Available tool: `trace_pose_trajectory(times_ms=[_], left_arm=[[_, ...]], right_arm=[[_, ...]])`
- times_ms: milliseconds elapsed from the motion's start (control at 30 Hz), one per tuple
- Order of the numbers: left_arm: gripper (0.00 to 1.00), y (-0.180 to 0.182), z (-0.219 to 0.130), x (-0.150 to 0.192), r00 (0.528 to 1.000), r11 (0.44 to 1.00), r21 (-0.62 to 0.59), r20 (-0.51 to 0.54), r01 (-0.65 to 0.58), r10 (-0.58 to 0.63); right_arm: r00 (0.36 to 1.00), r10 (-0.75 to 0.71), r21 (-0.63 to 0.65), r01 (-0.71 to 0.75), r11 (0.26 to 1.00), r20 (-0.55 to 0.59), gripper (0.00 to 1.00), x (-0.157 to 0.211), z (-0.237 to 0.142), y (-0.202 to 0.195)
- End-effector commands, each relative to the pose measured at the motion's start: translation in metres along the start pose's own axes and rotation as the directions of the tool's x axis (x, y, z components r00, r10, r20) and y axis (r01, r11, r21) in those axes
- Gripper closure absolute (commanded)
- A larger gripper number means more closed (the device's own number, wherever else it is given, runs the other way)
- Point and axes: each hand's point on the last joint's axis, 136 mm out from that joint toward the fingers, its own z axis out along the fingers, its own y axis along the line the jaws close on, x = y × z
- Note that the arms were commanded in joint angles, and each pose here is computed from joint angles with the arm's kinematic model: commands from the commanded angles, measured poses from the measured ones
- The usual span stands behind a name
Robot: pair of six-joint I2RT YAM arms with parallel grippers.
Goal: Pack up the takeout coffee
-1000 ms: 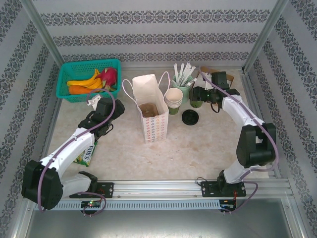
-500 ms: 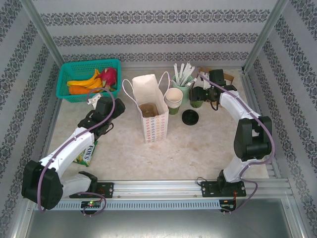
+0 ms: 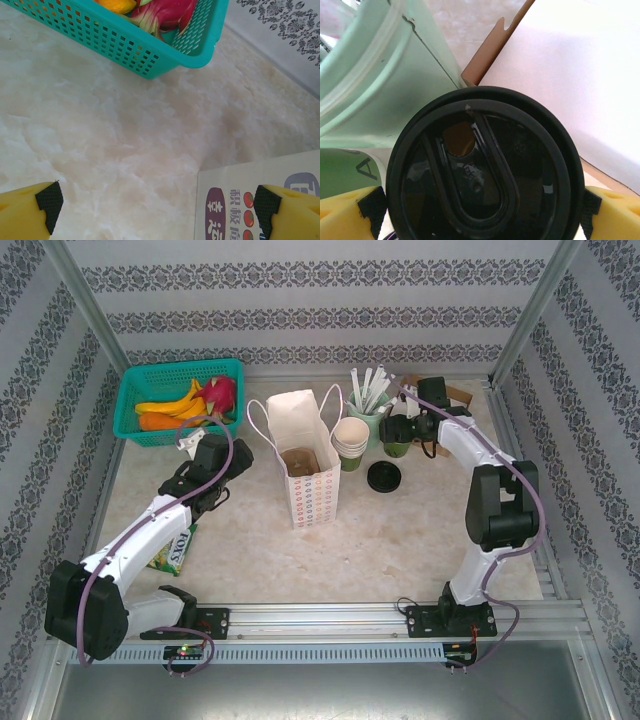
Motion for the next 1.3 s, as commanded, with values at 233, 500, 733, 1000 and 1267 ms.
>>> trace_pose_trajectory(times_ms=[233,500,733,1000,1267], left_arm=[[0.00,-0.004,-0.001,-0.001,1.000,1.000,0.003,-0.017,-0.017,0.017],[0.00,-0.008,-0.004,-0.001,0.999,0.999,0.031,-0.026,-0.033,0.034],[0.00,-0.038,-0.016,-0.006,0.997,0.976,0.207,-0.003,-0.074,0.076],[0.00,-0.060,-0.030,-0.008,0.982,0.931,0.318,0.003,-0.178,0.187],[0.00,-0.064,-0.048,-0.040,0.988,0.933,0.327,0.086,-0.152,0.131]], right_arm=[[1.000,0.010,0.011,-0.010,1.000,0.010,0.09,-0.010,-0.001,-0.004],[0.996,0.079,0.087,-0.081,0.993,0.028,0.15,0.004,-0.017,-0.016],[0.982,0.182,0.123,-0.186,0.975,0.039,0.17,0.040,-0.040,-0.021],[0.958,0.285,0.124,-0.284,0.951,0.011,0.16,0.101,-0.066,-0.016],[0.958,0.283,0.038,-0.282,0.959,-0.033,0.16,0.146,-0.084,0.018]])
